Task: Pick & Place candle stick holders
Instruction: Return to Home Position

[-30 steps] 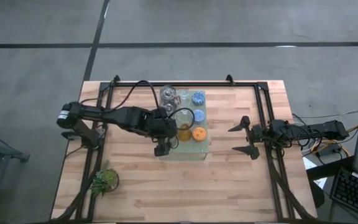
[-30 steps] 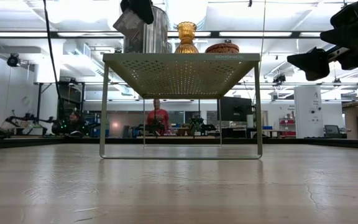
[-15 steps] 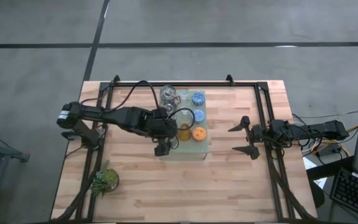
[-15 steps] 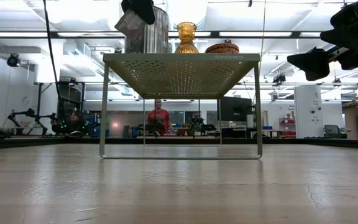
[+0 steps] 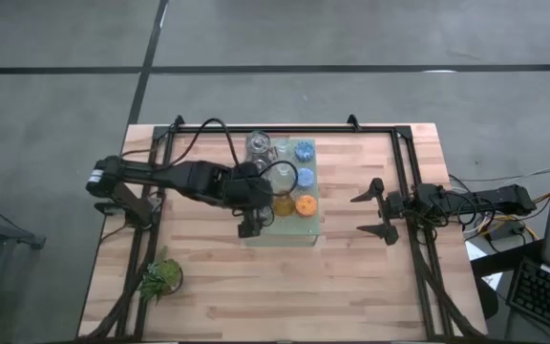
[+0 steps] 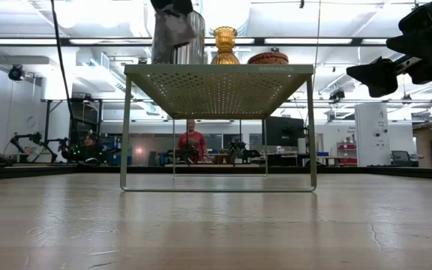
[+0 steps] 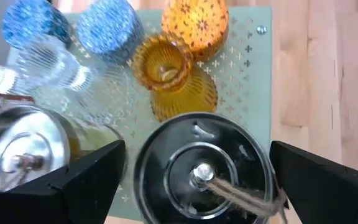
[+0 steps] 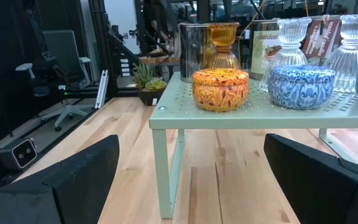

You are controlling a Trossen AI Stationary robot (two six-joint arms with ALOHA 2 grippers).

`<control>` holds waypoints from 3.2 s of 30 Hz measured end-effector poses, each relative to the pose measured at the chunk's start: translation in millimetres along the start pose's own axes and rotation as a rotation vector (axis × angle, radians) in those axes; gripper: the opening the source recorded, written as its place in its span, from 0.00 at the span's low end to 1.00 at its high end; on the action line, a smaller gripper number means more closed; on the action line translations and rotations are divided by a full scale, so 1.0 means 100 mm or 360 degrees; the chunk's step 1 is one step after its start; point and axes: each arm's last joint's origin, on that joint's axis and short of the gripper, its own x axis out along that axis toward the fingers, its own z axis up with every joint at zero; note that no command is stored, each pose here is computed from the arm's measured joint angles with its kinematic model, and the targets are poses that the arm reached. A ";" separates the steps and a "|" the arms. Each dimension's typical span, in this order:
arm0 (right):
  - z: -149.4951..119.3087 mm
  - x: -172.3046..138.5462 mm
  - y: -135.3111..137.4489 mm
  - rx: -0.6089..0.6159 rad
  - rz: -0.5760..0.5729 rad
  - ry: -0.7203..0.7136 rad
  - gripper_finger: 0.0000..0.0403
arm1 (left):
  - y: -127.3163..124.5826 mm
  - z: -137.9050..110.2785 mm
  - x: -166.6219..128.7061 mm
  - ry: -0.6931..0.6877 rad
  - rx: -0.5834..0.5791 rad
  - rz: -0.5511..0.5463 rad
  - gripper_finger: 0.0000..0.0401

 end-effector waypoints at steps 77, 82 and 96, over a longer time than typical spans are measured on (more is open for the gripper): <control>0.00 0.00 0.00 0.0000 0.0001 0.0000 0.97 | -0.17 -2.19 -0.07 -0.1158 -0.0311 -0.0810 0.97; 0.00 0.00 0.00 0.0000 0.0000 0.0000 0.97 | -0.14 -2.23 -0.07 -0.1200 -0.0220 -0.0715 0.81; 0.00 0.00 0.00 0.0000 0.0000 0.0000 0.97 | 0.03 -2.45 -0.08 -0.1126 -0.0273 -0.0308 0.13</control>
